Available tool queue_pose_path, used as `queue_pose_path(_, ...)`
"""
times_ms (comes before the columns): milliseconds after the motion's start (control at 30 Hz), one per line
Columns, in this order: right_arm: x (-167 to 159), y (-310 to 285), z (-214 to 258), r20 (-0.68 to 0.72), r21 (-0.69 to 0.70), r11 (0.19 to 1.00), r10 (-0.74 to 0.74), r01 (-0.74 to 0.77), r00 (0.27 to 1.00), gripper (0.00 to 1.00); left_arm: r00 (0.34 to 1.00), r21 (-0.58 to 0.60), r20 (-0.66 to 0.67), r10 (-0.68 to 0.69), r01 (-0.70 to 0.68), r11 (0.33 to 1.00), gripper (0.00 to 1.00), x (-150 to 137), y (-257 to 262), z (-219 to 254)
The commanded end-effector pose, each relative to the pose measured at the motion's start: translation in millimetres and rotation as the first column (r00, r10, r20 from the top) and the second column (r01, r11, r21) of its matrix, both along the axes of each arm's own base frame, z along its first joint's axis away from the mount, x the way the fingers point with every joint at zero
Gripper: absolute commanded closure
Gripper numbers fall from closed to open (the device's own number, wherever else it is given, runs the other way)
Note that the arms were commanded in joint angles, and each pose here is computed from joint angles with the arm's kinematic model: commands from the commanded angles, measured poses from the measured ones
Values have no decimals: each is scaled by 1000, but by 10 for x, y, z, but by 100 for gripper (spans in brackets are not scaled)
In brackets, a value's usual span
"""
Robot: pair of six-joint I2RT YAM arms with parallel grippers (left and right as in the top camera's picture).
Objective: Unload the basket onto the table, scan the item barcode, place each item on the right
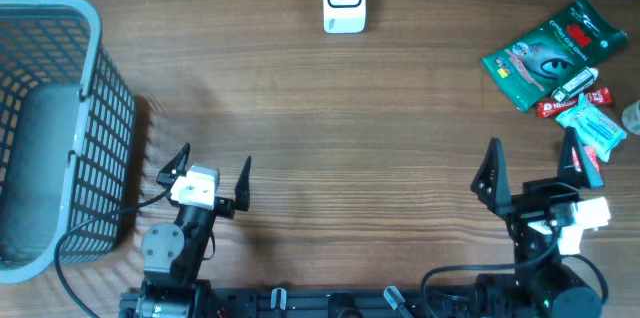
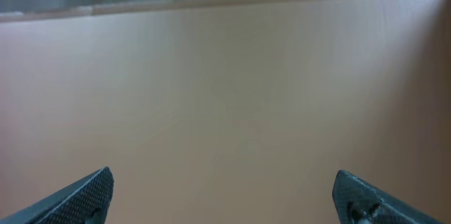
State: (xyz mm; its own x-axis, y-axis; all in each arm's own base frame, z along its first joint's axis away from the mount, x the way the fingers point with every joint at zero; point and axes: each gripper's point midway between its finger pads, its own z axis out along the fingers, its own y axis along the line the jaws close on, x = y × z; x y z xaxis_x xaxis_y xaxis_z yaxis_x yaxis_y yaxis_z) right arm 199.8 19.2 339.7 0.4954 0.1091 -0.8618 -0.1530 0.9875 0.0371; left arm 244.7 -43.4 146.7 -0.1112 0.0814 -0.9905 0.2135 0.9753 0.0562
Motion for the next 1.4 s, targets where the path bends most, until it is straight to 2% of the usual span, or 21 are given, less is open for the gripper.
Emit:
queue_pose_path(0,106,-111,-252,-47,45,998,-44,46,998,0,1000,10,1,-18,18,1000,0,-7,-31,-18)
queue_pose_path(300,359,-186,-923,-235,46,995,-74,88,969,0,1000,10,1,-18,18,1000,0,-7,-31,-18)
queue_pose_path(500,462,-224,-1470,-448,33,993,-84,111,890,0,1000,10,1,-18,18,1000,0,-7,-31,-18)
queue_pose_path(600,468,-224,-1642,-509,19,993,-87,113,857,0,1000,10,1,-18,18,1000,0,-7,-31,-18)
queue_pose_path(1367,467,-292,-1642,-509,23,990,-109,140,854,0,1000,10,1,-18,18,1000,0,-7,-31,-18)
